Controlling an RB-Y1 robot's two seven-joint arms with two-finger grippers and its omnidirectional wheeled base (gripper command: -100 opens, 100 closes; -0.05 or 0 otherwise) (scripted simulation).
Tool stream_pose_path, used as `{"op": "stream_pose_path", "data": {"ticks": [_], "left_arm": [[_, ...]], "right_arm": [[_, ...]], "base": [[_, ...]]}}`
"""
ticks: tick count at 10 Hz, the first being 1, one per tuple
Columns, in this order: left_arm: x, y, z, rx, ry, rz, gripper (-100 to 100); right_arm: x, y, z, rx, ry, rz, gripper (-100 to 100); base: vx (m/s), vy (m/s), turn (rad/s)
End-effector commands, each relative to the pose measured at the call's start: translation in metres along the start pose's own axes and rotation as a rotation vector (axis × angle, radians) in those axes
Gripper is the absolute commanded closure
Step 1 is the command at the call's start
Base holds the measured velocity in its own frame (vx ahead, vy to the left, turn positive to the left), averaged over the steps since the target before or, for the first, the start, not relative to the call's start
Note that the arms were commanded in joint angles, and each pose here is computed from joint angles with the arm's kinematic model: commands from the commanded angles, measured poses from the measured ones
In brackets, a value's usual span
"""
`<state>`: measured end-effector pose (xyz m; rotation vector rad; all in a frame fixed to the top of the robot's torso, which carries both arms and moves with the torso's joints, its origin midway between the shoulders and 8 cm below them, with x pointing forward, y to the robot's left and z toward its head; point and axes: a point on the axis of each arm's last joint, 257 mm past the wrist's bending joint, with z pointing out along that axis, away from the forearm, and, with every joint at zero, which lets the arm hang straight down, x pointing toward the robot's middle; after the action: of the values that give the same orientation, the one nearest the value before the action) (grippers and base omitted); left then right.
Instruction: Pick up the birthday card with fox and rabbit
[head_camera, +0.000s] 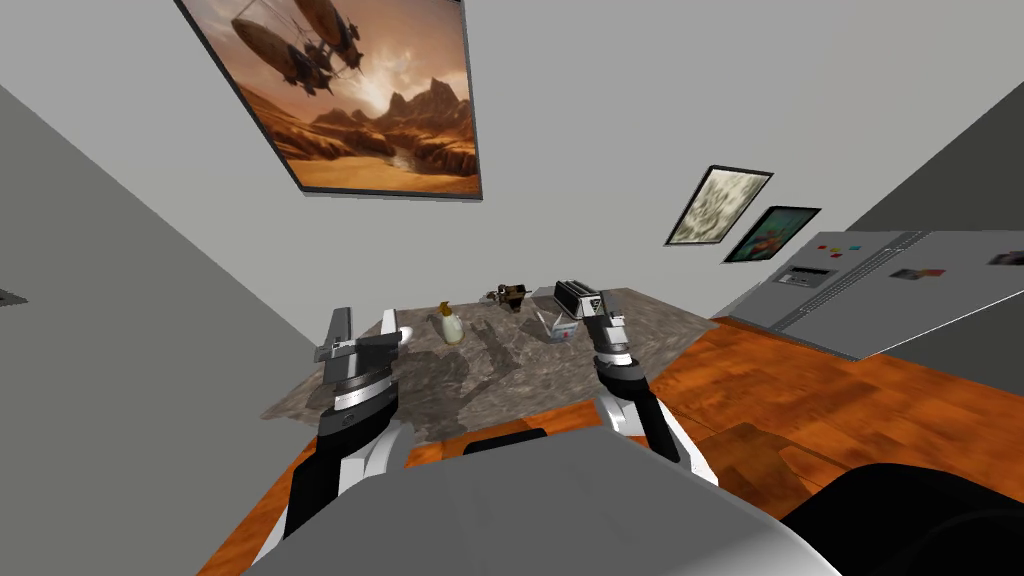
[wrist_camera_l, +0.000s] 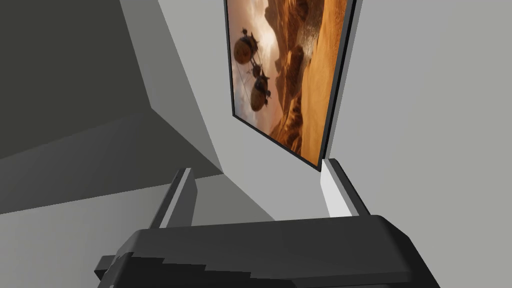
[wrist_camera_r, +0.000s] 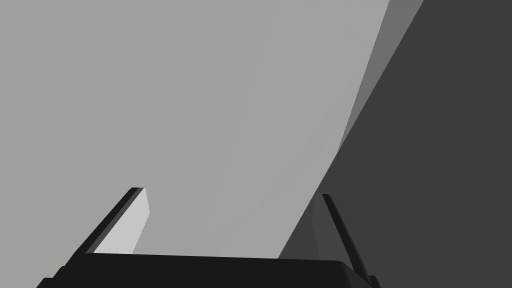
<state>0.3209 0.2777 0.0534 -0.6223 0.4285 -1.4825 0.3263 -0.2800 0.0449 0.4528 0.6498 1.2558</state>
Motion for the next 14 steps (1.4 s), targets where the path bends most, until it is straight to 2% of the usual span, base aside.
{"op": "stream_pose_path", "data": {"ticks": [1, 6, 7, 9, 10, 13, 14], "left_arm": [[0.0, 0.0, 0.0, 0.0, 0.0, 0.0, 0], [0.0, 0.0, 0.0, 0.0, 0.0, 0.0, 0], [0.0, 0.0, 0.0, 0.0, 0.0, 0.0, 0], [0.0, 0.0, 0.0, 0.0, 0.0, 0.0, 0], [0.0, 0.0, 0.0, 0.0, 0.0, 0.0, 0], [0.0, 0.0, 0.0, 0.0, 0.0, 0.0, 0], [0.0, 0.0, 0.0, 0.0, 0.0, 0.0, 0]], "right_arm": [[0.005, -0.007, -0.002, 0.009, 0.056, -0.069, -100], [0.017, -0.04, -0.015, 0.036, 0.249, -0.327, -100], [0.018, -0.04, -0.015, 0.033, 0.262, -0.331, -100], [0.021, -0.057, -0.023, 0.041, 0.35, -0.452, -100], [0.021, -0.057, -0.023, 0.039, 0.357, -0.455, -100], [0.02, -0.089, -0.038, 0.048, 0.498, -0.648, -100], [0.02, -0.089, -0.037, 0.043, 0.513, -0.654, -100]], "base": [[-0.117, 0.071, 0.056], [-0.109, 0.082, 0.063], [-0.056, 0.049, 0.014], [-0.051, 0.042, 0.077], [-0.05, 0.042, 0.016], [-0.048, 0.05, 0.074], [-0.037, 0.037, 0.023]]}}
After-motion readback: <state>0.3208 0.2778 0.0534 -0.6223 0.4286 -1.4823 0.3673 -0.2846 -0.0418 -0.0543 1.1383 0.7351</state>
